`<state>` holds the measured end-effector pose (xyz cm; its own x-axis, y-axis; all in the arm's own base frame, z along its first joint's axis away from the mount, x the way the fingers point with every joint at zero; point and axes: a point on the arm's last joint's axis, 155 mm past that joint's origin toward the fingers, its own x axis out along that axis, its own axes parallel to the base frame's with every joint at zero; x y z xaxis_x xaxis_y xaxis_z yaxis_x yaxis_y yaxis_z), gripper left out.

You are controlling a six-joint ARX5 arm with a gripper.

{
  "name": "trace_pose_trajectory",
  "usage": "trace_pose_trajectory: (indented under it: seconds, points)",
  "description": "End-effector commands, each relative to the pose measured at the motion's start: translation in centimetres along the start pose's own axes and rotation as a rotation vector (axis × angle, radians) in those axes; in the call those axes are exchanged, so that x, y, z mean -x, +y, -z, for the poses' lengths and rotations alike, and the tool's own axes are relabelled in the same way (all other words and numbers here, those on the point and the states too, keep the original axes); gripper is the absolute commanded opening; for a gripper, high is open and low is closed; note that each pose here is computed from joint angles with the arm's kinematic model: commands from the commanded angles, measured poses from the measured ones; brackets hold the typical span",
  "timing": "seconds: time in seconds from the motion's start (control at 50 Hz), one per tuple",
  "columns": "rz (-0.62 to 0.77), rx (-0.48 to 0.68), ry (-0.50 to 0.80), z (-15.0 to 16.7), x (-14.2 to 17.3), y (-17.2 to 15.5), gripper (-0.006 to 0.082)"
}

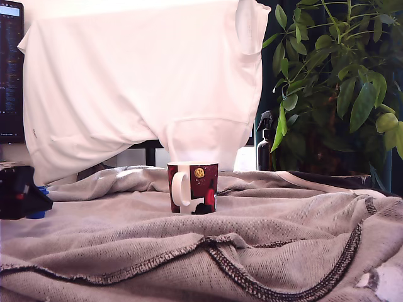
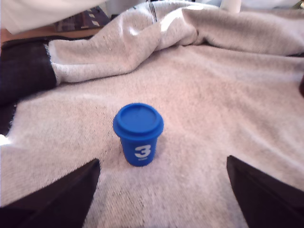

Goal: Pick the blue coffee capsule and place it inside the red coffee cup

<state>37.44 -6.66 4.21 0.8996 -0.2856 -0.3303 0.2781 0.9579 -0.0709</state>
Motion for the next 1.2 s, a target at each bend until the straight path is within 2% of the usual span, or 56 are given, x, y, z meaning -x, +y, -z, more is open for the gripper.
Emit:
trace_pose_trajectory:
  seconds: [0.0, 0.36, 0.56, 0.84, 0.9, 0.94, 1.08, 1.14, 1.18]
  points:
    - [-0.012, -0.004, -0.013, -0.4, -0.5, 0.7, 0.0784]
    - [0.022, 0.005, -0.026, -1.7, -2.5, 1.2, 0.0783]
    - [0.056, 0.015, 0.010, -1.3, -3.0, 0.7, 0.0687]
    - [0.054, 0.033, 0.064, 0.1, -3.3, 0.9, 0.0672]
    - [0.055, 0.034, 0.069, 0.3, -3.4, 0.9, 0.0616]
    - [0.055, 0.036, 0.073, 0.4, -3.6, 1.0, 0.0549]
    - [0.057, 0.040, 0.088, 0.7, -3.8, 1.0, 0.0199]
    - [0.058, 0.037, 0.084, 0.6, -3.8, 1.0, 0.0096]
    - [0.061, 0.033, 0.084, 0.6, -3.8, 0.9, 0.0066]
